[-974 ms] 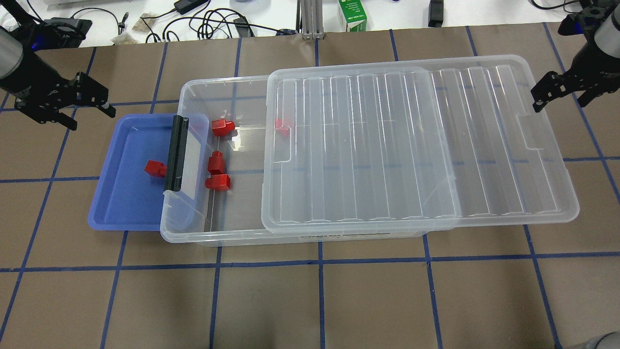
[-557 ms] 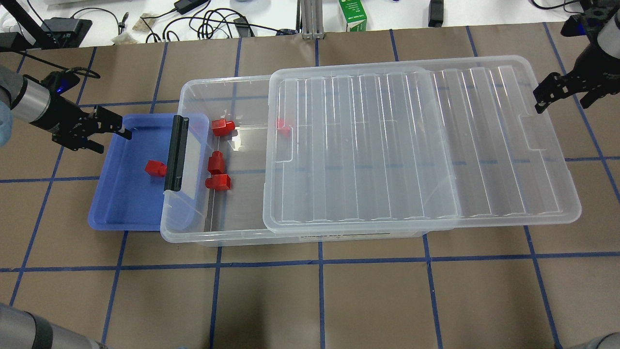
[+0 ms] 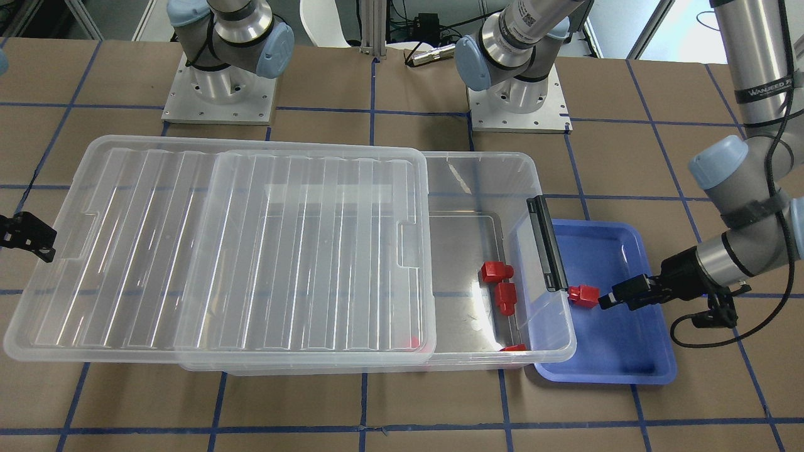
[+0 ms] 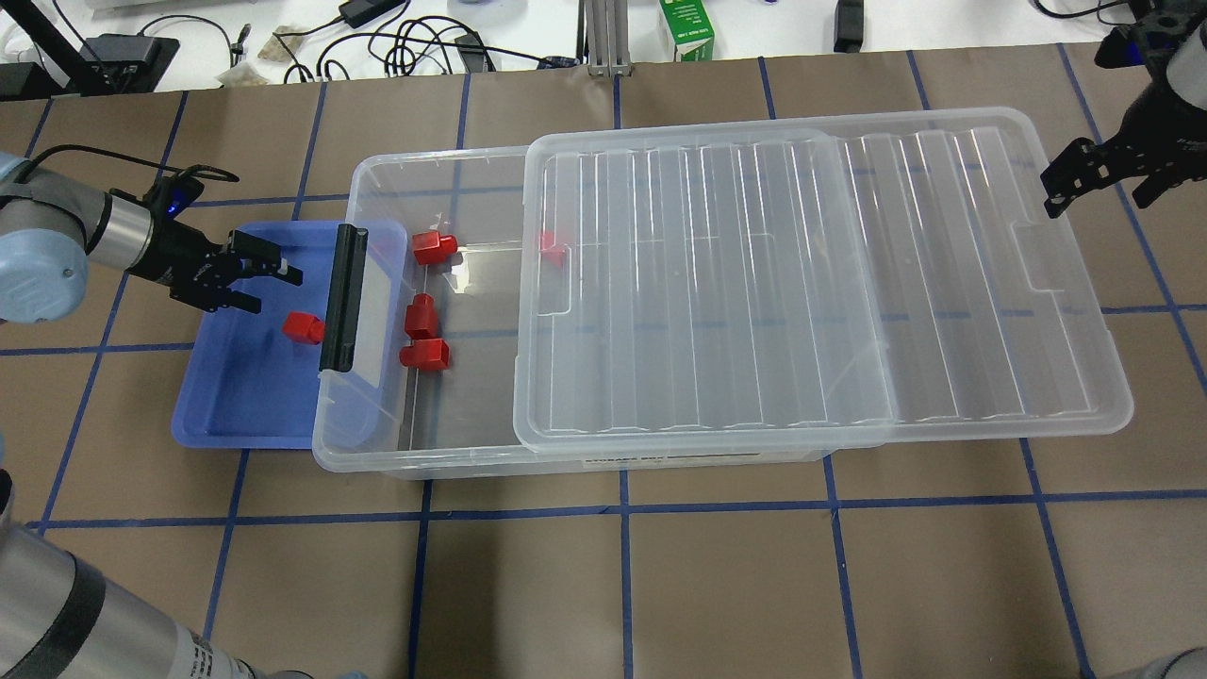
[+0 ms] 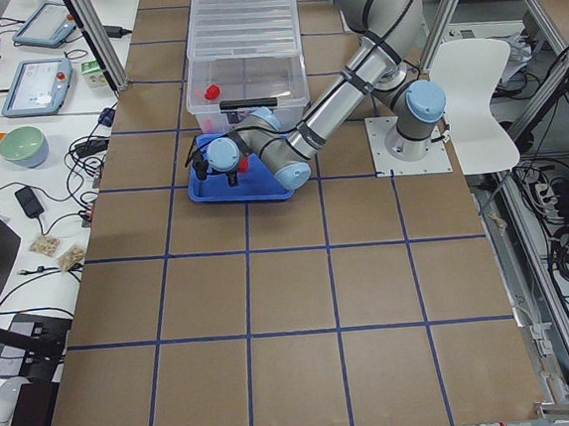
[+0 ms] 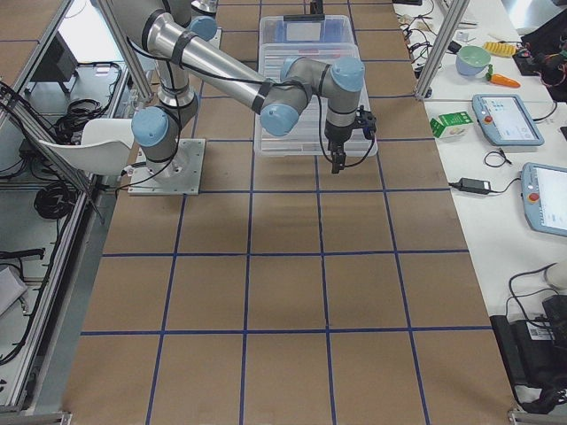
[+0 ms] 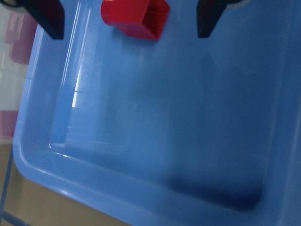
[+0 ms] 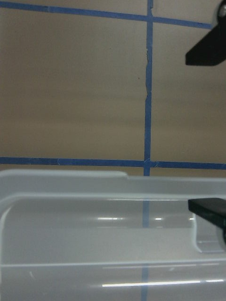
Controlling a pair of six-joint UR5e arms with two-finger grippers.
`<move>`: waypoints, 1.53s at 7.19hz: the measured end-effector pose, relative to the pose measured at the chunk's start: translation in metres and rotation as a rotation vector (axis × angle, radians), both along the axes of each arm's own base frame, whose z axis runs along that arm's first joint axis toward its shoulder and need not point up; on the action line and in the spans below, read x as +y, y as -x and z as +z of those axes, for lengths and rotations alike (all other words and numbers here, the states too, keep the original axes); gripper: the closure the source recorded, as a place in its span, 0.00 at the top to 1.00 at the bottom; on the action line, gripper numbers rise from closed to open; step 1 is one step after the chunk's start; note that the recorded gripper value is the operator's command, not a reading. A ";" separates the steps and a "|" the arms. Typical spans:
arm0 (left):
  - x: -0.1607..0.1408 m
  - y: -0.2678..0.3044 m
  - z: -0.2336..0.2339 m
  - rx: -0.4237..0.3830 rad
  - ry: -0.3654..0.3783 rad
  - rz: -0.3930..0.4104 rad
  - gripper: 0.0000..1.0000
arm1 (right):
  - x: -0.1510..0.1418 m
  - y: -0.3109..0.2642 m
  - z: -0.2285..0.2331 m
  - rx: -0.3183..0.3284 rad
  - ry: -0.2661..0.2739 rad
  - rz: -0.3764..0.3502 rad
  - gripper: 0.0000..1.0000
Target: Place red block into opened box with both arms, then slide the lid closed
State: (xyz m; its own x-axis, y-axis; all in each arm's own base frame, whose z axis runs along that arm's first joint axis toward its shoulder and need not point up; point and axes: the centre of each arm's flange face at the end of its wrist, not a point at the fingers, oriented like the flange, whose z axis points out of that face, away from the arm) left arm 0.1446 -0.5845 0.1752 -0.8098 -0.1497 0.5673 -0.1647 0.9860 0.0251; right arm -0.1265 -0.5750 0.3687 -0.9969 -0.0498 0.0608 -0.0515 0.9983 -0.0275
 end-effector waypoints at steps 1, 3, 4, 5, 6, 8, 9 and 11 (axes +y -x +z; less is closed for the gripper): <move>0.005 0.006 -0.010 0.037 -0.004 0.005 1.00 | 0.000 -0.001 0.003 0.000 0.006 -0.001 1.00; 0.010 0.012 -0.017 0.059 -0.009 0.006 1.00 | 0.011 -0.011 0.046 0.005 0.044 -0.002 1.00; 0.011 0.012 -0.016 0.058 -0.009 0.008 1.00 | 0.023 -0.019 0.077 0.005 0.055 -0.003 1.00; 0.012 0.012 -0.013 0.053 -0.009 0.008 0.53 | 0.036 -0.026 0.106 0.007 0.065 -0.004 1.00; 0.012 0.013 -0.011 0.049 -0.009 0.006 0.43 | 0.051 -0.034 0.134 0.008 0.071 -0.010 1.00; 0.013 0.015 -0.011 0.048 -0.011 0.001 0.18 | 0.068 -0.060 0.164 -0.002 0.077 -0.029 1.00; 0.013 0.015 -0.010 0.047 -0.010 0.000 0.14 | 0.066 -0.090 0.167 -0.025 0.087 -0.042 1.00; 0.013 0.015 -0.009 0.045 -0.008 0.000 0.11 | 0.060 -0.182 0.161 -0.073 0.081 -0.076 1.00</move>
